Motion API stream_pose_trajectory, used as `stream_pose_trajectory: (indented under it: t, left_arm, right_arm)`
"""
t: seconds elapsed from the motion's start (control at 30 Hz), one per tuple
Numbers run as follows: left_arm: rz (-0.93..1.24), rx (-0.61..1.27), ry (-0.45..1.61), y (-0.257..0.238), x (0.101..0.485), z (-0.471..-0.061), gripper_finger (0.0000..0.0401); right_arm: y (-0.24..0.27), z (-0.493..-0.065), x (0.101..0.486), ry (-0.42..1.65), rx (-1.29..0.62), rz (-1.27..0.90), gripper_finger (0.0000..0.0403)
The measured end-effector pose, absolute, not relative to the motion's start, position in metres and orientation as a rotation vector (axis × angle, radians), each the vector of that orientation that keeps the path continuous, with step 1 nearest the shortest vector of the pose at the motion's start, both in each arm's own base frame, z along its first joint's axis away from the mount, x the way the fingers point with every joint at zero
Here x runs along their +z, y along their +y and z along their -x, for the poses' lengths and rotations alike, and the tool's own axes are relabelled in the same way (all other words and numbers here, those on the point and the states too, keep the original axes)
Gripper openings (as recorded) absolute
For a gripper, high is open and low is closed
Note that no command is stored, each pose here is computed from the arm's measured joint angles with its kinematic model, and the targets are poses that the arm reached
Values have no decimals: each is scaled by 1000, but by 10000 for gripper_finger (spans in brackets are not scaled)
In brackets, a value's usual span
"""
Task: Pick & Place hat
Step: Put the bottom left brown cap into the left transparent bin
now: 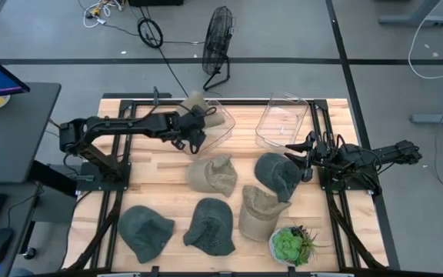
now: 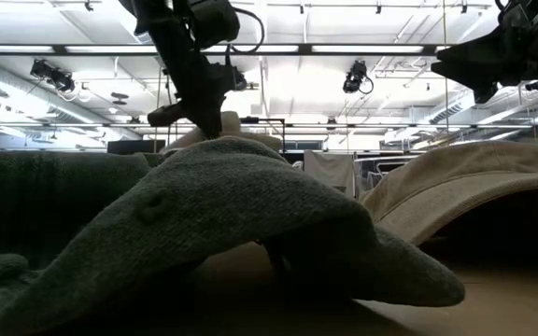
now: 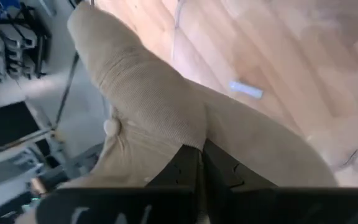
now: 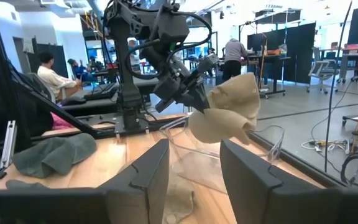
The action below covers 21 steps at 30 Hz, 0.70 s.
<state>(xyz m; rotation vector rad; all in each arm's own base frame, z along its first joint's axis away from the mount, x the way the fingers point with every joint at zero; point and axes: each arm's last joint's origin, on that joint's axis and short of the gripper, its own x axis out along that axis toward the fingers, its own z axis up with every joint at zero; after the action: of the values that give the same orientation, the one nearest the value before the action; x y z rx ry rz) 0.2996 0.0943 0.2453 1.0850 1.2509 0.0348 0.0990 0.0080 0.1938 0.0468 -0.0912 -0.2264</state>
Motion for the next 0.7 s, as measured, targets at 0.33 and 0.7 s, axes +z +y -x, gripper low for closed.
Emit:
stream_pose_trajectory:
  t: [0.33,0.7]
  left_arm:
    - [-905,-82,1151,83,242,-301,14]
    - [-577,-115,1240,100,207,-305,20]
  right_arm:
    - [8,-99,194,-91,-226,-47,149]
    - [8,-99,192,-82,-224,-111,149]
